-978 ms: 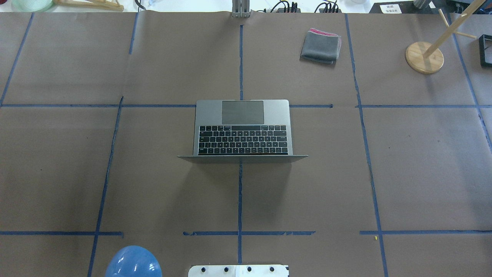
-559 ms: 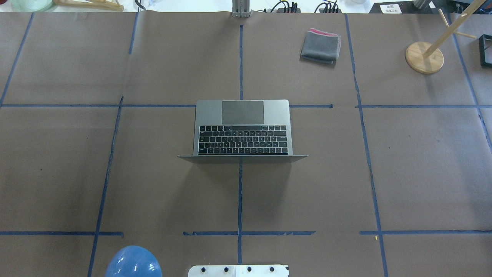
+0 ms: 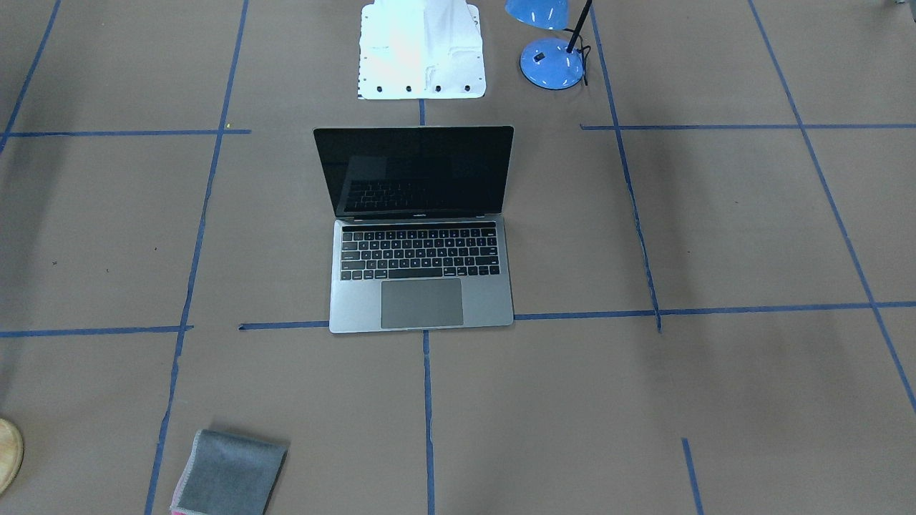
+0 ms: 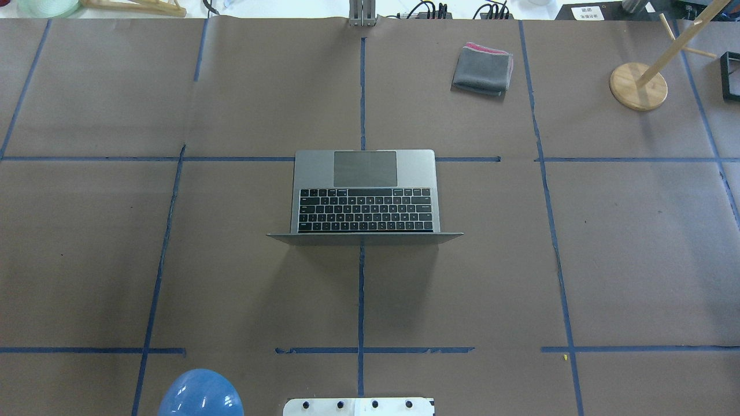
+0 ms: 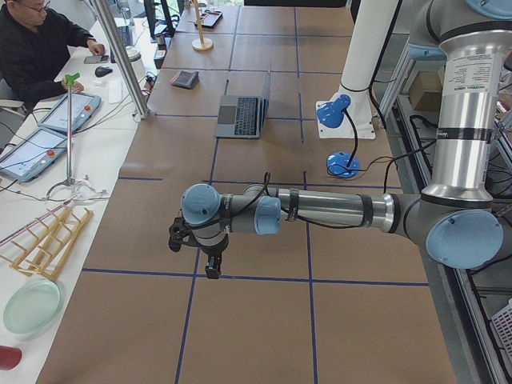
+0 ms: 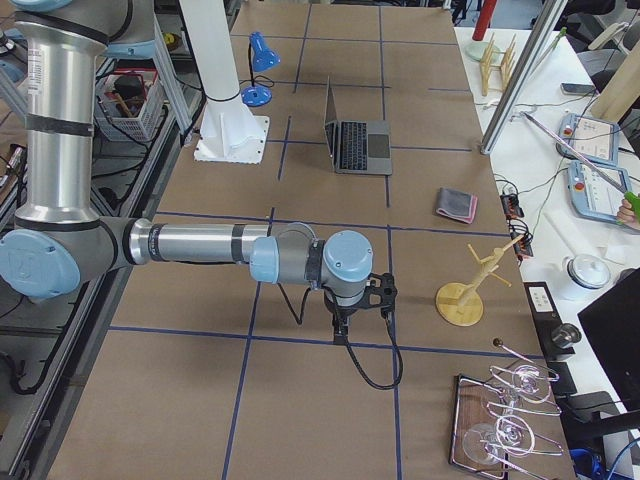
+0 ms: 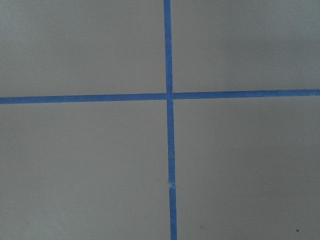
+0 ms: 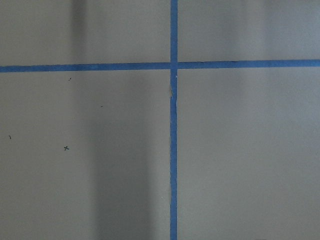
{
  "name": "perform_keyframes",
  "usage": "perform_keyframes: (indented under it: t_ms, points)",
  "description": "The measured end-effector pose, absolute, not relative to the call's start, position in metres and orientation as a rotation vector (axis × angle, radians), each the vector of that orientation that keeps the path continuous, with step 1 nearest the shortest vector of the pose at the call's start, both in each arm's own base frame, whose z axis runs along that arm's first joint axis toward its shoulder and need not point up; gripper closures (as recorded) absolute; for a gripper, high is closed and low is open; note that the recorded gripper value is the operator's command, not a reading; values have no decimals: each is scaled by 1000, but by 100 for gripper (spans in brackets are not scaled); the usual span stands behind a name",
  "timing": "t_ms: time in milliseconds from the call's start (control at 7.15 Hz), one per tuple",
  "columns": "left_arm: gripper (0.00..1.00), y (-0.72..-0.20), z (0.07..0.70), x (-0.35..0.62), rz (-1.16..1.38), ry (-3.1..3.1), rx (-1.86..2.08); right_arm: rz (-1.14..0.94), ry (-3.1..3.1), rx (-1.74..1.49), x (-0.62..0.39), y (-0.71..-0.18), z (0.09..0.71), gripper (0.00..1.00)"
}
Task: Close laptop
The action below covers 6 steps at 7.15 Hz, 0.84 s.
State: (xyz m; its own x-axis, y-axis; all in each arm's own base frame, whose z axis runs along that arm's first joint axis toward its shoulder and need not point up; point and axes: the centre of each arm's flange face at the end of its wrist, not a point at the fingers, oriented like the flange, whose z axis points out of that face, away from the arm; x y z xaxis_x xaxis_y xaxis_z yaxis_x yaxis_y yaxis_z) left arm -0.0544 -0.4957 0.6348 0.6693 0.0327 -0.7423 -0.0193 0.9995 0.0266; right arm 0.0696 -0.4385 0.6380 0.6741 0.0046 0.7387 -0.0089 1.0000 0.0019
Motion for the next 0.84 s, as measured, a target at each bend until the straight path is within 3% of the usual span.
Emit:
perform_keyframes:
  t_ms: [559,839]
  points:
    - [0,-496,624,-54,42,843,63,-11,-835,34,68,-446,623,0]
    - [0,-499,588,-52,37,867,106,-37,-857,91,64,-464,588,0]
